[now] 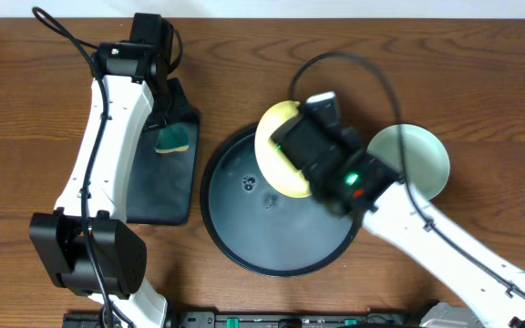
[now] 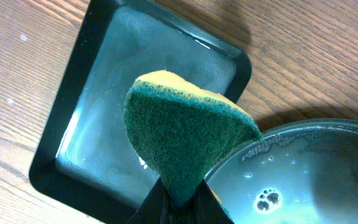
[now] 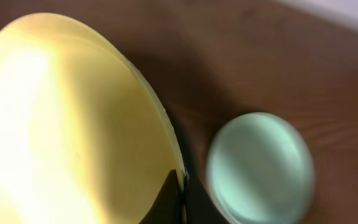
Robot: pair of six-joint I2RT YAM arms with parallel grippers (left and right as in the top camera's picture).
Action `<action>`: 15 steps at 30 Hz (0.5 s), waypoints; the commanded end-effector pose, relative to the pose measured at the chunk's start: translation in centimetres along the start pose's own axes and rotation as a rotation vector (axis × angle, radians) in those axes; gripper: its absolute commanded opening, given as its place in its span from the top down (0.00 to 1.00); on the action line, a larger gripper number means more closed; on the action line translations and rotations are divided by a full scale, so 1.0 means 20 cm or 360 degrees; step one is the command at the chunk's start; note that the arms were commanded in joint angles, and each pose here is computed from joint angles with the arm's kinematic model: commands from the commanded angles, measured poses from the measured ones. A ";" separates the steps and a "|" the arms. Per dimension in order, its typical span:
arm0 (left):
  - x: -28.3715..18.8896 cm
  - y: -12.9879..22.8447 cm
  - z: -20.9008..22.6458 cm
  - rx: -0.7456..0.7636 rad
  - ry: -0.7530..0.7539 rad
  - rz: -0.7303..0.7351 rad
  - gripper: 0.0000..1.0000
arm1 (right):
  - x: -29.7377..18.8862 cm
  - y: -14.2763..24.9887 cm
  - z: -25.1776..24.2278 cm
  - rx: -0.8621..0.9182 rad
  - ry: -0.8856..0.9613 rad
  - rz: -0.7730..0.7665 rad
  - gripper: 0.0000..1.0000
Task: Clean dirty plates on tray and stack at the side
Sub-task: 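Carry the yellow plate with the right gripper onto the mint plate stack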
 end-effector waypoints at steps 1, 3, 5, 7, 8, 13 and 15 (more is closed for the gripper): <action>-0.02 -0.01 0.02 0.0020 -0.0011 -0.0022 0.93 | 0.01 0.00 0.03 0.0138 -0.0499 0.0129 0.99; -0.02 -0.01 0.02 0.0021 -0.0013 -0.0019 0.93 | 0.03 -0.01 -0.03 0.0248 -0.0619 0.0171 0.99; -0.02 -0.01 0.02 0.0021 -0.0015 -0.0017 0.93 | 0.06 -0.01 -0.11 0.0362 -0.0705 0.0214 0.99; -0.02 0.00 0.02 0.0021 -0.0015 -0.0016 0.92 | 0.09 0.00 -0.22 0.0437 -0.0742 0.0242 0.99; -0.02 0.00 0.02 0.0022 -0.0015 -0.0016 0.92 | 0.12 0.01 -0.29 0.0478 -0.0728 0.0254 0.99; -0.02 0.00 0.02 0.0021 -0.0015 -0.0017 0.92 | 0.21 0.13 -0.67 0.0719 -0.0490 0.0347 0.99; -0.02 0.00 0.02 0.0021 -0.0015 -0.0016 0.93 | 0.24 0.19 -0.81 0.0805 -0.0365 0.0393 0.99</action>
Point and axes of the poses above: each gripper's point midway between its finger pads, its own x axis out along the fingers, its own z axis along the line the jaws close on, y = z × x, the point moved 3 cm from there along -x, back along the fingers, and after that the axes turned 5 degrees about -x, right-handed, at the moved point
